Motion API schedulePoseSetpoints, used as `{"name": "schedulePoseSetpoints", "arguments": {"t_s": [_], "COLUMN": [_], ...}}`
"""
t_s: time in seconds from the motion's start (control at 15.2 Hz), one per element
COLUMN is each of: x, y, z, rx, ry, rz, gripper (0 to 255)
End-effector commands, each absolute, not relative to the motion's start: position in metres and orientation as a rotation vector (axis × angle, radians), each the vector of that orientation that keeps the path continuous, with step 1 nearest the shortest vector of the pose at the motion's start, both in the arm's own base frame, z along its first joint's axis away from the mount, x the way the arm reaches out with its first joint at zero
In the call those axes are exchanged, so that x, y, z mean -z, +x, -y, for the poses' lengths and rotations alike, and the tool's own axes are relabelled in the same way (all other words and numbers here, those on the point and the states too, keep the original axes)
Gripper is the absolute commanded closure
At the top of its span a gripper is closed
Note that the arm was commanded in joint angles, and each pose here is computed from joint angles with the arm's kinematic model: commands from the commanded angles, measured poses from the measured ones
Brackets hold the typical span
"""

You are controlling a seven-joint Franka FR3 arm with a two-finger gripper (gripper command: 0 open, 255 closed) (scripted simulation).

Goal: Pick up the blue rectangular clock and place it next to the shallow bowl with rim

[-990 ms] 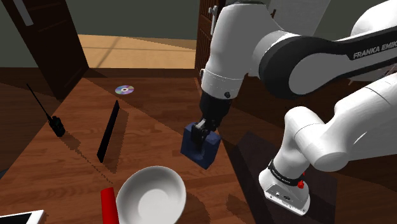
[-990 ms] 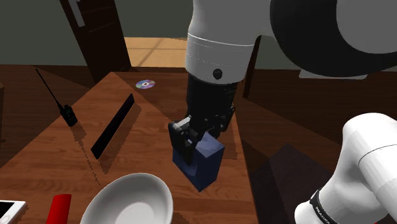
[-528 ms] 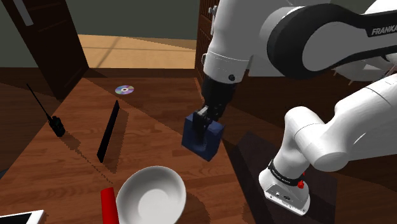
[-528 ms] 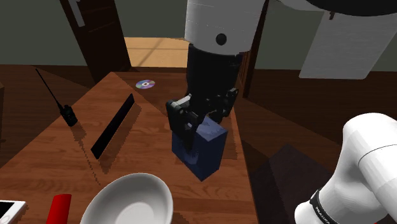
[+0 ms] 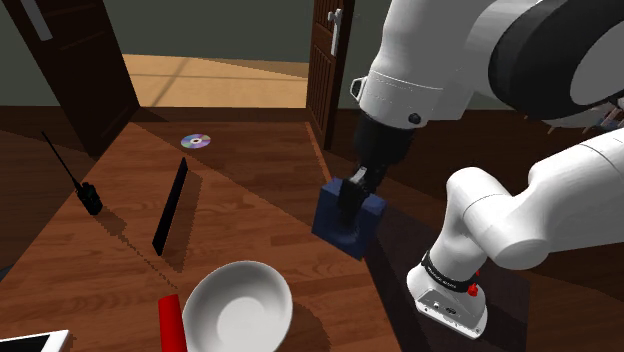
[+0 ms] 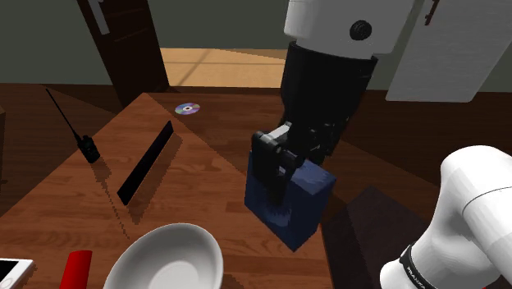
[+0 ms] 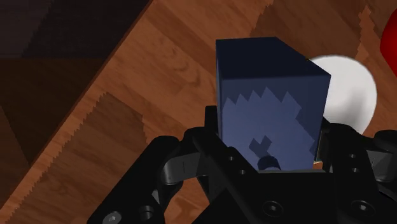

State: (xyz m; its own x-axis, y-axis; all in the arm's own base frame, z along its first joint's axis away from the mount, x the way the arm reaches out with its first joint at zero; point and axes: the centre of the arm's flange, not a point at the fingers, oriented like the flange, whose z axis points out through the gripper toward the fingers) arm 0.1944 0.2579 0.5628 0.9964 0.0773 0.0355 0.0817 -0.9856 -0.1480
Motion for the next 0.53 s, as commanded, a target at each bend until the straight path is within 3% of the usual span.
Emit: {"name": "schedulePoseSetpoints", "arguments": {"t_s": [0.0,0.13,0.46], "x": [-0.562,-0.563,-0.536], "y": [0.171,0.141,0.141], "z": [-0.248,-0.240,-0.240], "rx": [0.044,0.044,0.044], "ry": [-2.989,-2.989,-2.989], "rz": [0.119,0.119,0.119], "gripper": [255,255,255]}}
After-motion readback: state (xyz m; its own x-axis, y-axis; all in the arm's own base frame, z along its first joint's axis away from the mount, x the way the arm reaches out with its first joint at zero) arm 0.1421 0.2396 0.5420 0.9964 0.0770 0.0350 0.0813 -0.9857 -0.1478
